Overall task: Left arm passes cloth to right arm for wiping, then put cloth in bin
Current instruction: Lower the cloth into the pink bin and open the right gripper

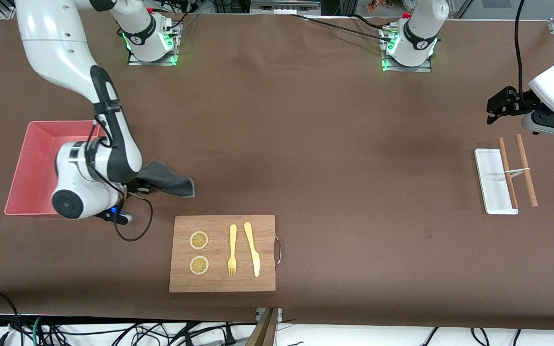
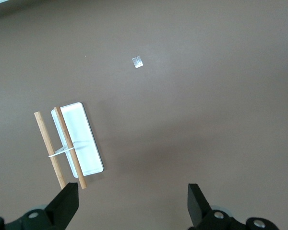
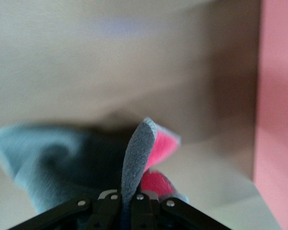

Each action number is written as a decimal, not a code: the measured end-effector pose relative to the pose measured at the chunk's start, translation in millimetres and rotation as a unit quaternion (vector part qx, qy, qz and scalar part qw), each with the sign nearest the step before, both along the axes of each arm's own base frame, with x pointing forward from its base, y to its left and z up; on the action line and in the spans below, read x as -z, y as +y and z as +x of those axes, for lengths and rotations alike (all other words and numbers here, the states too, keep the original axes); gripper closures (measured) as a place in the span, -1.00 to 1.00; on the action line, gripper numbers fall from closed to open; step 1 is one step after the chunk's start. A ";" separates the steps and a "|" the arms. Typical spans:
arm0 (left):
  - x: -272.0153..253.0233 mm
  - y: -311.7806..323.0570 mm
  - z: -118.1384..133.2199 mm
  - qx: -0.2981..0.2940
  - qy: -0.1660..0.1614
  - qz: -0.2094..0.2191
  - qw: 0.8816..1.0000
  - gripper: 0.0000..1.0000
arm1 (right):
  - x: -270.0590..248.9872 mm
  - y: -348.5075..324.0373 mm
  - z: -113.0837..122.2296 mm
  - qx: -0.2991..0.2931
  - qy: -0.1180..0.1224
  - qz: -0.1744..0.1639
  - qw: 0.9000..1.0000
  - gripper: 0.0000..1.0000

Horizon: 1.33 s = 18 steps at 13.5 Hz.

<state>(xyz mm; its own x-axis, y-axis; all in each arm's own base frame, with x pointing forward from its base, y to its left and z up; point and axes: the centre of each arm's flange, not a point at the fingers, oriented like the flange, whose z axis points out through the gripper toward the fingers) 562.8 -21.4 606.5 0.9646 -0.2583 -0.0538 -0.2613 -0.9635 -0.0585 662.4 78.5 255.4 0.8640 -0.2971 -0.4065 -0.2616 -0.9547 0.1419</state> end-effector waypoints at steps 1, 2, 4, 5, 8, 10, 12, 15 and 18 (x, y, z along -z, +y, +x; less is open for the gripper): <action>1.0 -0.1 0.0 -0.001 0.001 0.000 1.000 -1.00 | -27.0 1.1 2.5 -0.005 0.008 0.002 1.000 0.96; 1.3 -0.1 0.0 -0.001 0.001 0.000 1.000 -1.00 | -54.9 0.8 4.5 -0.011 0.015 0.005 1.000 0.96; 1.3 -0.2 0.0 -0.002 0.001 0.000 1.000 -1.00 | -111.3 -15.5 10.2 -0.032 0.008 0.019 0.999 0.96; 1.3 -0.2 0.0 -0.002 0.001 0.000 1.000 -1.00 | -135.3 -34.5 10.6 -0.045 0.001 0.024 0.999 0.96; 1.4 -1.5 -0.1 0.000 0.001 0.000 1.000 -1.00 | -179.4 -108.9 3.2 -0.100 -0.008 0.024 0.995 0.96; 1.4 -3.8 -0.2 0.002 0.001 0.000 1.000 -1.00 | -196.3 -159.4 -5.7 -0.131 -0.006 0.024 0.991 0.96; 1.4 -4.8 -0.2 0.002 0.001 0.000 1.000 -1.00 | -203.5 -209.0 -18.8 -0.147 0.003 0.031 0.989 0.96; 2.3 -4.8 0.2 0.002 0.002 0.000 1.000 -1.00 | -181.5 -260.9 -39.5 -0.139 0.033 0.032 0.989 0.96; 6.4 -5.3 2.4 0.003 0.005 -0.001 1.000 -1.00 | -119.4 -282.4 -53.3 -0.134 0.048 0.035 0.989 0.96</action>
